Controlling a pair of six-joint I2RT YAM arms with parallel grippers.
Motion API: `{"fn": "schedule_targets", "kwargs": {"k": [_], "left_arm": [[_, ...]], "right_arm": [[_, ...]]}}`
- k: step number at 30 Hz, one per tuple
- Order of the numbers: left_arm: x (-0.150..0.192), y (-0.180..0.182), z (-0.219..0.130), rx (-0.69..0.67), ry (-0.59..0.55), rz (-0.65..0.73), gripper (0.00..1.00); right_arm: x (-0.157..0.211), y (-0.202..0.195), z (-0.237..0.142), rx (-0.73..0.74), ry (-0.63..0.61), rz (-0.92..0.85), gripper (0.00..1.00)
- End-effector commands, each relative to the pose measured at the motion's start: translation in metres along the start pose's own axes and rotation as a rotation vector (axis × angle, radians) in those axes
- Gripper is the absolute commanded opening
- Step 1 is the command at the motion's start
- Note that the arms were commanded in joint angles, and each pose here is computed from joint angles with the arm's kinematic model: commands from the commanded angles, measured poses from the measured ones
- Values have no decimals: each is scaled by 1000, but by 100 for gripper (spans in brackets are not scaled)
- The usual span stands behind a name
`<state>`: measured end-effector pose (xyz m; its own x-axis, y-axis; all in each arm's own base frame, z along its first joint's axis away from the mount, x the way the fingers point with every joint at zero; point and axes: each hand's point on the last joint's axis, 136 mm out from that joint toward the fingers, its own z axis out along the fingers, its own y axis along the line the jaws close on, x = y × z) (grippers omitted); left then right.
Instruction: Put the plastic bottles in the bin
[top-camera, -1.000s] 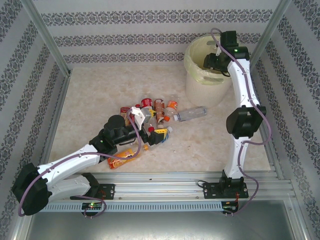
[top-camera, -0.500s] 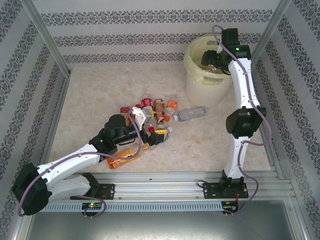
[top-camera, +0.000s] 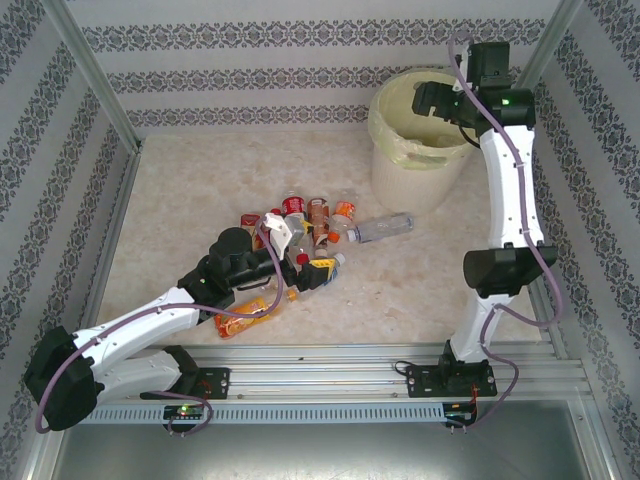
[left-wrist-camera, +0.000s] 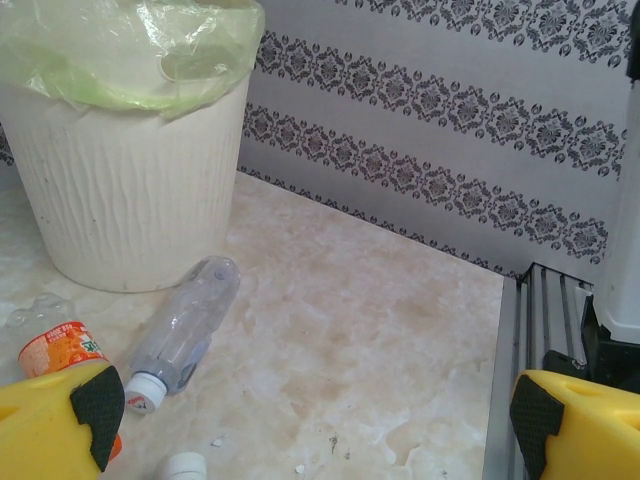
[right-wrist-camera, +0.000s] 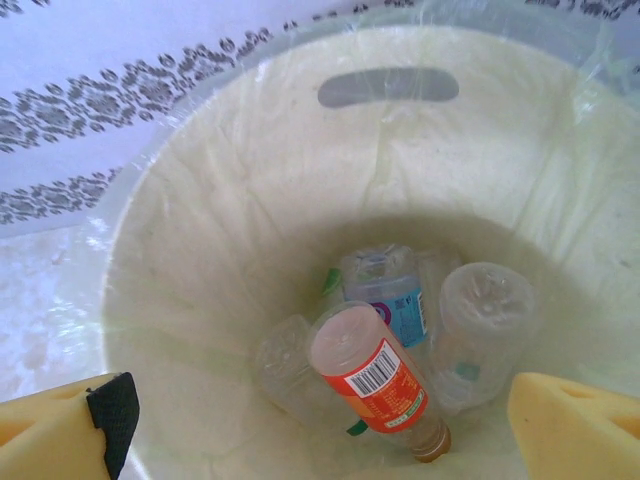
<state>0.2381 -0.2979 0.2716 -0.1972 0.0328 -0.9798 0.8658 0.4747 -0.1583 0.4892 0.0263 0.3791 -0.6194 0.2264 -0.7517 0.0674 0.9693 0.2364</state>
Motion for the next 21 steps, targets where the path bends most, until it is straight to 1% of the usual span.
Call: {"fn": "schedule_targets", "kwargs": {"k": [1, 5, 8, 12, 15, 18, 21], "left_arm": [[-13, -7, 0, 20, -18, 22, 100], [-13, -7, 0, 23, -9, 29, 100], [-11, -9, -1, 31, 17, 38, 100], [-9, -12, -2, 44, 60, 58, 100], [-7, -12, -4, 39, 113, 66, 100], [-5, -14, -10, 24, 172, 67, 100], [-3, -14, -19, 4, 219, 38, 100]], "right_arm": [[7, 2, -4, -28, 10, -17, 95], [18, 17, -22, -78, -22, -41, 95], [35, 31, -39, -111, -50, -71, 95], [70, 46, -59, -143, -72, -119, 95], [102, 56, -76, -163, -76, -146, 95], [138, 62, -90, -197, -54, -140, 95], [173, 63, -96, -232, -15, -117, 95]]}}
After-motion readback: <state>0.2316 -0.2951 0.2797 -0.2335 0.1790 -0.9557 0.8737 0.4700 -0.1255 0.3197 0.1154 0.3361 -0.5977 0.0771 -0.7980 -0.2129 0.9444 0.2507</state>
